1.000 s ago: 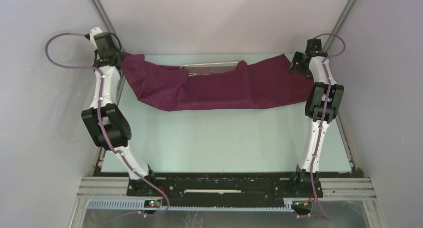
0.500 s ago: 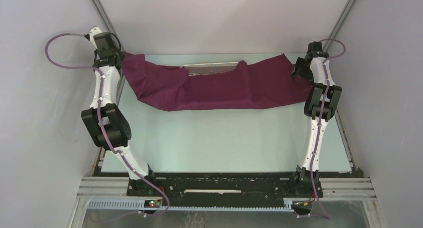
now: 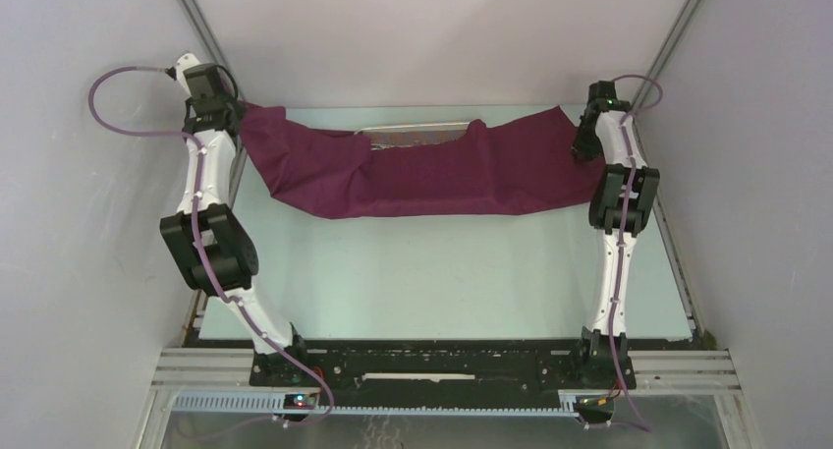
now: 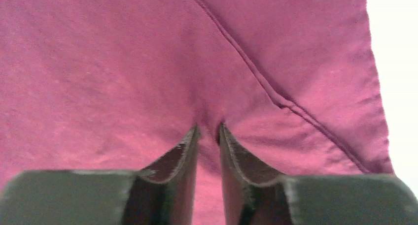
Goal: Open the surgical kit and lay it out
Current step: Open the surgical kit at the center of the board.
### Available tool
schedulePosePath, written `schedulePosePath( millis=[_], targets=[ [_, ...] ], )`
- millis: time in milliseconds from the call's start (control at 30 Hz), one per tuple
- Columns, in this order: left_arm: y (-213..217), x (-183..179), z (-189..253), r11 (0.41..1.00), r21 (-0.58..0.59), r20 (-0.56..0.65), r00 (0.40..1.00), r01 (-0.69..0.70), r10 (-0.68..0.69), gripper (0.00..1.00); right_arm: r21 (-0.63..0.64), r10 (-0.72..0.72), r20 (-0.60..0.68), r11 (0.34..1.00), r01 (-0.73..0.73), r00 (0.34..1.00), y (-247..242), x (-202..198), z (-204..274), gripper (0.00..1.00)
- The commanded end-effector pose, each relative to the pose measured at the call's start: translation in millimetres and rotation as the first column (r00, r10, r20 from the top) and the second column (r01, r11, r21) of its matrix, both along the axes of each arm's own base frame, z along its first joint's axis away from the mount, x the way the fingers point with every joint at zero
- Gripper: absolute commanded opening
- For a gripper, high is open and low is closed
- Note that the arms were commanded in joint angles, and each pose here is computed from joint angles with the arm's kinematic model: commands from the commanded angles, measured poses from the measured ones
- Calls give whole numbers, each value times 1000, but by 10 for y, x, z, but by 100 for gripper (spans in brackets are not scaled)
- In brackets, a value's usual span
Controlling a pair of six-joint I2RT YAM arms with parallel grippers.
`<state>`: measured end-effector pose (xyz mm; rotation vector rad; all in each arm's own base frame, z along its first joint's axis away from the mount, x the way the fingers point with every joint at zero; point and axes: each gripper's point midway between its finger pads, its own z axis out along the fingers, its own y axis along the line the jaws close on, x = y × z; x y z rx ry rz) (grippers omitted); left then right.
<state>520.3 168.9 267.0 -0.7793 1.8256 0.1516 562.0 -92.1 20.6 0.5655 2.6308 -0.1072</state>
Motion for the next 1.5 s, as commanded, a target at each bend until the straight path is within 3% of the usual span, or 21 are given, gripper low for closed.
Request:
schedulePosePath(
  millis=[0, 67, 100, 333, 633, 1467],
  targets=[
    [92, 33, 256, 1000, 15, 92, 996, -23, 22, 3, 24, 10, -131, 1000, -7, 991, 180, -212, -378, 18],
    [97, 33, 255, 1000, 17, 90, 996, -24, 22, 3, 27, -1, -124, 1000, 4, 992, 185, -195, -372, 3],
    [100, 32, 253, 1000, 19, 89, 996, -25, 24, 3, 26, -8, -120, 1000, 11, 993, 175, -187, -359, 0],
    [100, 45, 243, 1000, 18, 88, 996, -22, 21, 3, -18, -162, -16, 987, 162, 987, -174, -137, 89, 0],
    [-43, 166, 182, 998, -30, 97, 994, 50, -47, 2, -22, -357, 194, 930, 368, 914, -823, -114, 902, 0],
    [-455, 449, 157, 986, -27, 74, 984, 166, -164, 3, -40, -499, 227, 853, 520, 836, -1593, -368, 1022, 0]
  ],
)
